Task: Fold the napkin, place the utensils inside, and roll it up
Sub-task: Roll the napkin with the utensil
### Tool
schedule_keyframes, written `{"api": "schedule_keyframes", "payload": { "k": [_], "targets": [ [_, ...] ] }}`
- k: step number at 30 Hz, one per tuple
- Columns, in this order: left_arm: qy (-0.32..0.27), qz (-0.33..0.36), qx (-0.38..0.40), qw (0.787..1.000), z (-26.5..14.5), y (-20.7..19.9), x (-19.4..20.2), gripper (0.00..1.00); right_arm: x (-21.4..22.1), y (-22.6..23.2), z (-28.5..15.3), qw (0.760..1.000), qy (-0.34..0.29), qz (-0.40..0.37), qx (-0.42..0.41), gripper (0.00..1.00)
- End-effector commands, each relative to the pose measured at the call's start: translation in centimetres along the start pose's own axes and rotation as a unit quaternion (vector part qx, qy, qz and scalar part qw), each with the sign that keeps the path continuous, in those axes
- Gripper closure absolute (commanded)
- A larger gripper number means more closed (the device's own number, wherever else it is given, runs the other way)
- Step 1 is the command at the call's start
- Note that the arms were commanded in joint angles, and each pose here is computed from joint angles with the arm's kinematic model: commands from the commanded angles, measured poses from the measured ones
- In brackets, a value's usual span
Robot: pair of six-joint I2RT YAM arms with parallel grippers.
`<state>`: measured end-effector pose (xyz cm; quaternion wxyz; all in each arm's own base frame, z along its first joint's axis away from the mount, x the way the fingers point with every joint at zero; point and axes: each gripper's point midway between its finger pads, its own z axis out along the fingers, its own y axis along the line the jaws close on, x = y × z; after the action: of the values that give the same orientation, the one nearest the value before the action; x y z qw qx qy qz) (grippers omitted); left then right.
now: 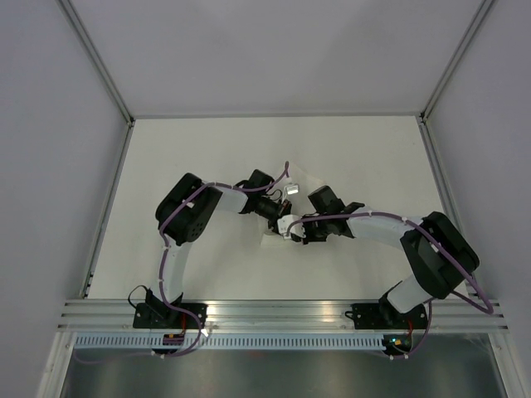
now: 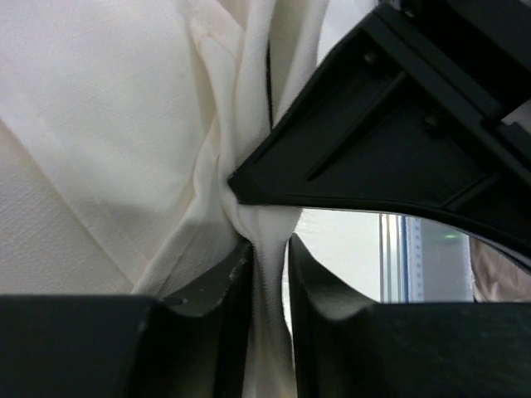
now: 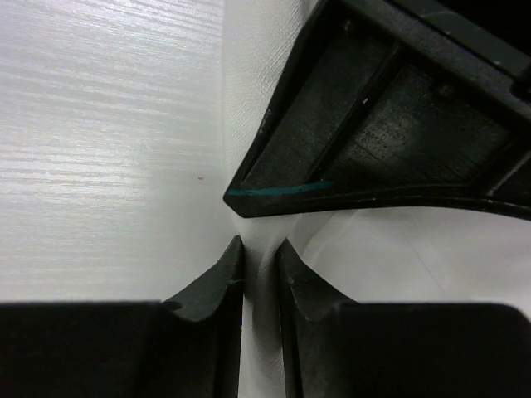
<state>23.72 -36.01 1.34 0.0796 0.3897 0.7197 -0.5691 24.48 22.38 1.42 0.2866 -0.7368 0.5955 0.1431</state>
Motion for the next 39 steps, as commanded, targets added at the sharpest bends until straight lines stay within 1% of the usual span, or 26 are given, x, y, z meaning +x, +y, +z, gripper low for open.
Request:
{"api": "schedule_keyframes", "payload": {
  "k": [1,2,4,5,6,8,9,11,13,16,20,21,22,24,26,27,29,30,31,32,33,34,35,36,37,39],
  "targets": [
    [0.029,-0.038,-0.077,0.996,-0.4,2.8,3.0,0.68,2.9,3.9,0.8,0.994,0.052,0.027,-0.088,0.79],
    [0.025,-0.035,-0.078,0.996,-0.5,2.6,2.6,0.66,2.6,3.5,0.8,0.994,0.049,0.029,-0.092,0.81],
    [0.014,-0.022,-0.083,0.996,-1.0,2.1,1.5,0.63,2.9,4.8,0.9,0.989,0.050,0.045,-0.131,0.82],
    [0.010,-0.016,-0.086,0.996,-1.1,2.0,1.1,0.61,2.5,4.1,0.8,0.989,0.045,0.048,-0.133,0.83],
    [0.002,-0.021,-0.091,0.996,-1.3,1.8,0.6,0.60,2.8,5.0,0.7,0.984,0.051,0.061,-0.160,0.83],
    [-0.011,-0.012,-0.102,0.995,-2.1,1.3,-0.4,0.59,2.1,4.4,0.6,0.982,0.035,0.067,-0.173,0.84],
    [-0.031,0.002,-0.115,0.993,-2.4,1.5,-1.5,0.59,2.4,5.2,0.4,0.976,0.039,0.082,-0.196,0.84],
    [-0.054,0.010,-0.132,0.990,-3.5,1.1,-2.7,0.57,1.9,4.6,0.3,0.974,0.025,0.088,-0.207,0.85],
    [-0.084,0.011,-0.165,0.983,-4.7,1.6,-3.6,0.55,2.0,4.7,0.3,0.968,0.026,0.100,-0.228,0.85],
    [-0.119,0.013,-0.179,0.977,-6.4,1.2,-5.1,0.53,2.1,4.6,0.2,0.962,0.023,0.116,-0.246,0.85],
    [-0.149,0.022,-0.212,0.966,-8.1,1.2,-6.2,0.53,2.3,4.5,0.2,0.955,0.024,0.131,-0.266,0.85],
    [-0.167,0.026,-0.235,0.957,-9.0,1.2,-7.1,0.53,2.4,5.0,0.2,0.950,0.024,0.137,-0.278,0.85],
    [-0.176,0.024,-0.244,0.953,-9.5,1.2,-6.9,0.53,2.3,4.6,0.2,0.950,0.023,0.138,-0.279,0.85],
    [-0.206,0.037,-0.253,0.945,-10.6,0.0,-8.1,0.53,2.6,4.9,0.2,0.944,0.026,0.150,-0.294,0.85],
    [-0.213,0.032,-0.265,0.940,-11.0,-0.2,-8.0,0.54,2.6,4.5,0.2,0.941,0.022,0.158,-0.299,0.85],
    [-0.229,0.032,-0.286,0.930,-11.9,-0.6,-8.3,0.55,2.9,4.9,0.2,0.935,0.026,0.166,-0.313,0.85],
    [-0.250,0.037,-0.307,0.918,-12.9,-1.0,-8.4,0.56,3.1,4.5,0.4,0.932,0.026,0.175,-0.318,0.85],
    [-0.270,0.035,-0.327,0.905,-13.6,-0.7,-7.8,0.56,3.4,4.9,0.6,0.926,0.032,0.184,-0.328,0.85],
    [-0.294,0.056,-0.329,0.896,-14.4,-2.3,-8.6,0.56,3.5,4.5,0.7,0.926,0.029,0.185,-0.328,0.85],
    [-0.305,0.068,-0.333,0.890,-14.8,-2.8,-8.5,0.56,3.5,4.8,0.5,0.920,0.030,0.195,-0.338,0.85],
    [-0.332,0.086,-0.349,0.872,-15.6,-3.2,-9.2,0.56,3.6,5.0,0.6,0.915,0.030,0.200,-0.349,0.85],
    [-0.330,0.090,-0.355,0.870,-15.4,-3.4,-7.9,0.56,3.5,4.2,0.6,0.916,0.024,0.201,-0.345,0.85],
    [-0.345,0.111,-0.360,0.859,-15.9,-4.6,-8.3,0.56,3.5,4.2,0.6,0.914,0.022,0.206,-0.349,0.85],
    [-0.354,0.121,-0.387,0.843,-16.5,-4.3,-7.7,0.56,3.7,4.4,0.7,0.909,0.026,0.214,-0.357,0.85],
    [-0.358,0.138,-0.385,0.839,-16.2,-5.1,-7.6,0.56,3.7,4.0,0.7,0.909,0.025,0.217,-0.354,0.85],
    [-0.361,0.174,-0.399,0.825,-15.9,-6.4,-7.3,0.55,3.8,4.0,0.7,0.904,0.025,0.225,-0.362,0.85]
  ]
}}
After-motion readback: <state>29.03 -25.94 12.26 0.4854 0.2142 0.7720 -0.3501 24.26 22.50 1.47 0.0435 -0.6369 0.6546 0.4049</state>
